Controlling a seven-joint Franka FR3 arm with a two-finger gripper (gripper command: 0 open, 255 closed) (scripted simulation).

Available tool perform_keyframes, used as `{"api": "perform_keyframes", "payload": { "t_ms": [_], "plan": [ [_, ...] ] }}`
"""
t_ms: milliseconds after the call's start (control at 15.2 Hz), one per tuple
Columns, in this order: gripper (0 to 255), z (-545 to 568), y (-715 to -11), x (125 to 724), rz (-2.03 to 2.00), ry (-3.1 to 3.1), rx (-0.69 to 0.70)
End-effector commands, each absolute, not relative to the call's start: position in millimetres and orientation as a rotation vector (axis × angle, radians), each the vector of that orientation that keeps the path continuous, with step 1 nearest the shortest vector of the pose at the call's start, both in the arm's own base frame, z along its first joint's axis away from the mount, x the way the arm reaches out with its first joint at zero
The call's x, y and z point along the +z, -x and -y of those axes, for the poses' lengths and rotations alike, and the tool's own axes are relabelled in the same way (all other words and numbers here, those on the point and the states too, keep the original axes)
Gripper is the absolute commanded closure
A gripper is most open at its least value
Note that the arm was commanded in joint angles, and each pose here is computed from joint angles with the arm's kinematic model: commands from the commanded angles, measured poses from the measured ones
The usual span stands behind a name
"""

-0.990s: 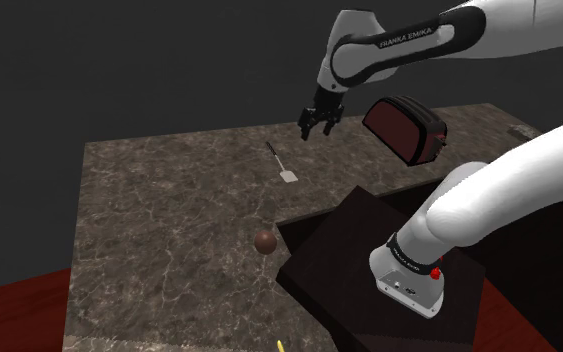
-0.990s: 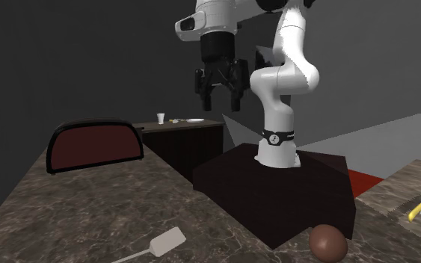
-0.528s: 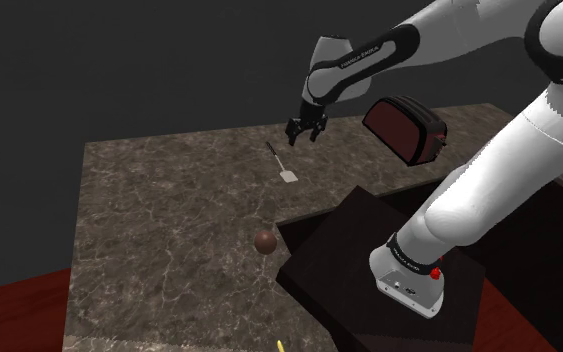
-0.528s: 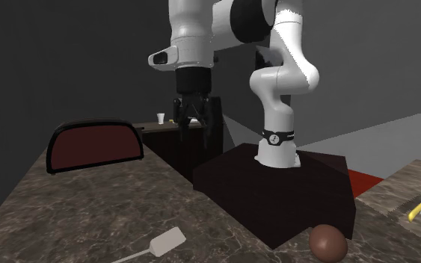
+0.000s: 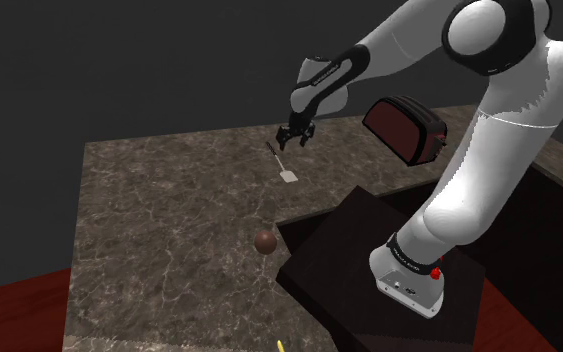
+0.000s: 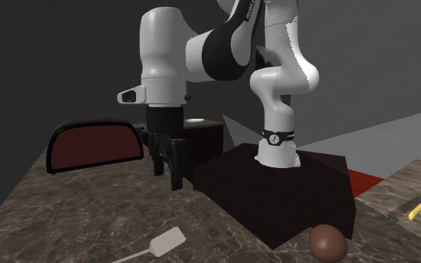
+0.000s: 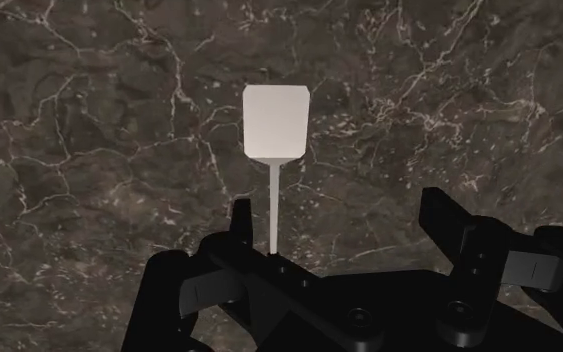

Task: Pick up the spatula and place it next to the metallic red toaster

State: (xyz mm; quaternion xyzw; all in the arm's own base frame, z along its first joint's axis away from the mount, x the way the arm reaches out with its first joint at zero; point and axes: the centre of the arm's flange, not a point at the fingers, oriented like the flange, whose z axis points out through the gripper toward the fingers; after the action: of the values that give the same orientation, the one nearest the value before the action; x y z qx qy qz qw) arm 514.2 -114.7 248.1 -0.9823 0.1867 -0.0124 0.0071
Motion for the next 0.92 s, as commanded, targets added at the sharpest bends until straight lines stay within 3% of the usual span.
{"api": "perform_keyframes", "payload": {
  "t_ms": [0, 858],
  "plan": [
    [0, 122.9, -528.0, 226.9, -0.604, 3.073, -0.05],
    [0, 174.3, -596.6, 118.1, -0.707, 3.074, -0.102]
  ]
}}
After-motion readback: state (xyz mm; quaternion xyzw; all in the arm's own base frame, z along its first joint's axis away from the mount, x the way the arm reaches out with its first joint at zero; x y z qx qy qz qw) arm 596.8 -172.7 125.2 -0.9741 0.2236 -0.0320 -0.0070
